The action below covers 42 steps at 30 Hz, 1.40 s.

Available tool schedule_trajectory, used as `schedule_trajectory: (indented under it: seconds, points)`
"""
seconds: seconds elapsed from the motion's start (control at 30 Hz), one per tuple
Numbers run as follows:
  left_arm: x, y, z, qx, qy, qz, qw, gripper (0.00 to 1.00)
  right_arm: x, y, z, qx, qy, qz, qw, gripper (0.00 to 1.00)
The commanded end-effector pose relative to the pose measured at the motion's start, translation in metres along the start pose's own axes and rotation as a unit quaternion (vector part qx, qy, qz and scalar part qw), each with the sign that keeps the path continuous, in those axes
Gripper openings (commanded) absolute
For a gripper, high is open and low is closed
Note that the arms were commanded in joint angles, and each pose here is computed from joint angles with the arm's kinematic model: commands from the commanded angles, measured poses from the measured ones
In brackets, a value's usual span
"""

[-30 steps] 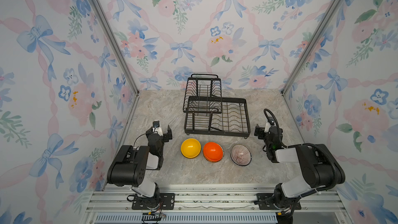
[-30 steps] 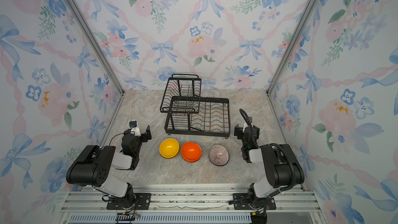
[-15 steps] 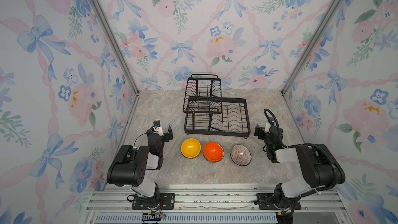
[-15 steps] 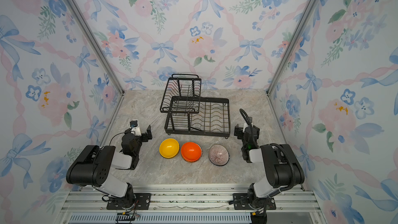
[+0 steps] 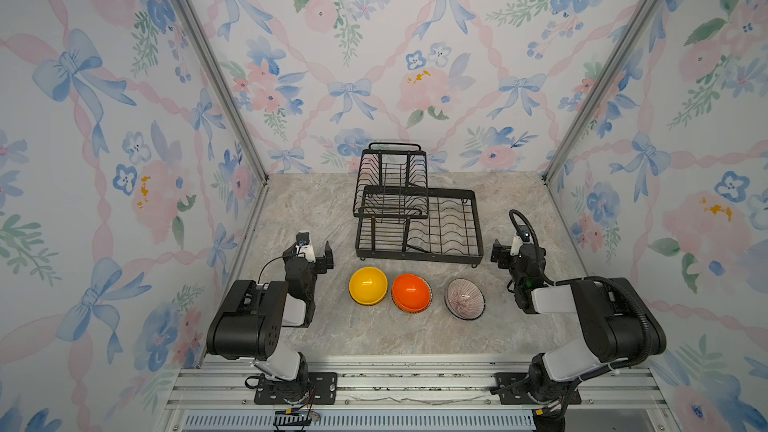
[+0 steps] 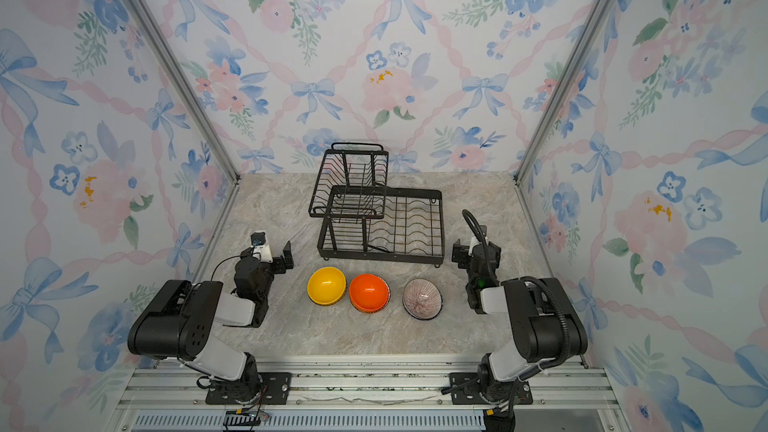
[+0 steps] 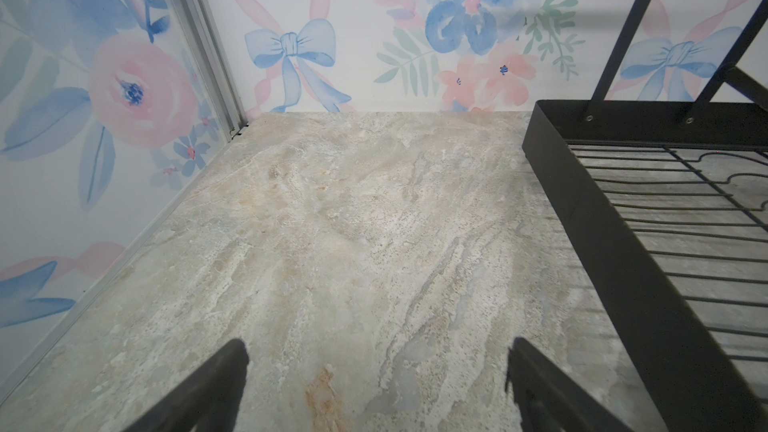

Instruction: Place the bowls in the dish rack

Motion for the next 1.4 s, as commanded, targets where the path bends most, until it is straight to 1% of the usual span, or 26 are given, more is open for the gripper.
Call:
schedule_trajectory:
  seconds: [0.0, 0.03, 0.13, 0.23, 0.27, 0.3, 0.4, 0.47, 0.57, 0.63, 0.67, 0.73, 0.8, 0.9, 1.0, 1.1, 1.27, 1.37]
  points:
    - [0.004, -0.002, 0.013, -0.012, -0.003, 0.022, 1.000, 0.98, -0.005, 0.001, 0.018, -0.015, -0.012, -0.011, 1.000, 0.97]
    - [0.007, -0.001, 0.018, -0.015, 0.002, 0.037, 0.999, 0.98, -0.005, 0.003, 0.021, -0.013, -0.009, -0.013, 1.000, 0.97]
    - [0.011, -0.002, 0.025, 0.009, 0.010, 0.071, 0.997, 0.98, -0.004, 0.007, 0.030, 0.007, 0.006, -0.022, 1.000, 0.97]
    - [0.010, 0.004, 0.037, 0.019, 0.039, 0.092, 0.995, 0.98, -0.001, 0.014, 0.043, 0.026, 0.024, -0.043, 0.998, 0.97]
    - [0.010, 0.007, 0.039, 0.026, 0.052, 0.099, 0.993, 0.98, -0.001, 0.016, 0.048, 0.039, 0.023, -0.047, 0.998, 0.97]
    - [0.008, 0.009, 0.045, 0.026, 0.054, 0.098, 0.993, 0.98, -0.002, 0.019, 0.054, 0.049, 0.015, -0.049, 0.998, 0.97]
    - [0.001, 0.014, 0.057, 0.060, 0.058, 0.109, 0.991, 0.98, -0.007, 0.028, 0.072, 0.086, -0.016, -0.053, 0.995, 0.97]
    - [-0.006, 0.018, 0.066, 0.085, 0.056, 0.113, 0.988, 0.98, -0.005, 0.035, 0.088, 0.108, -0.019, -0.031, 0.993, 0.97]
    - [-0.020, 0.019, 0.076, 0.136, 0.068, 0.095, 0.984, 0.98, -0.006, 0.048, 0.114, 0.140, -0.009, -0.011, 0.990, 0.97]
    - [-0.029, 0.023, 0.080, 0.169, 0.078, 0.069, 0.980, 0.98, -0.004, 0.056, 0.131, 0.165, -0.005, 0.023, 0.986, 0.97]
    - [-0.035, 0.025, 0.088, 0.180, 0.084, 0.053, 0.979, 0.98, 0.000, 0.061, 0.139, 0.175, -0.001, 0.048, 0.983, 0.97]
    - [-0.042, 0.032, 0.093, 0.208, 0.085, 0.030, 0.974, 0.98, 0.003, 0.069, 0.151, 0.187, 0.004, 0.075, 0.980, 0.97]
    - [-0.048, 0.037, 0.095, 0.246, 0.075, 0.010, 0.966, 0.98, 0.005, 0.076, 0.159, 0.195, 0.010, 0.095, 0.976, 0.97]
    - [-0.056, 0.046, 0.094, 0.297, 0.054, -0.020, 0.953, 0.98, 0.004, 0.080, 0.160, 0.204, 0.018, 0.100, 0.974, 0.97]
    - [-0.065, 0.054, 0.091, 0.321, 0.052, -0.051, 0.944, 0.98, 0.005, 0.078, 0.157, 0.220, 0.026, 0.104, 0.970, 0.97]
    - [-0.070, 0.062, 0.085, 0.336, 0.053, -0.063, 0.938, 0.98, 0.009, 0.074, 0.154, 0.230, 0.028, 0.111, 0.967, 0.97]
    - [-0.069, 0.078, 0.073, 0.355, 0.059, -0.059, 0.931, 0.98, 0.013, 0.070, 0.151, 0.232, 0.027, 0.120, 0.965, 0.97]
    - [-0.066, 0.087, 0.068, 0.360, 0.066, -0.053, 0.929, 0.98, 0.015, 0.069, 0.148, 0.235, 0.026, 0.123, 0.964, 0.97]
Point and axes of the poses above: each gripper's point midway between its finger pads, its own y axis back along the fingers, its own x axis along the line the jaws close on, z = x × y, the point moved 5 cm from there along y, back along the fingers, and after that the axes turned 9 degrees about y, right-handed, at the moved point
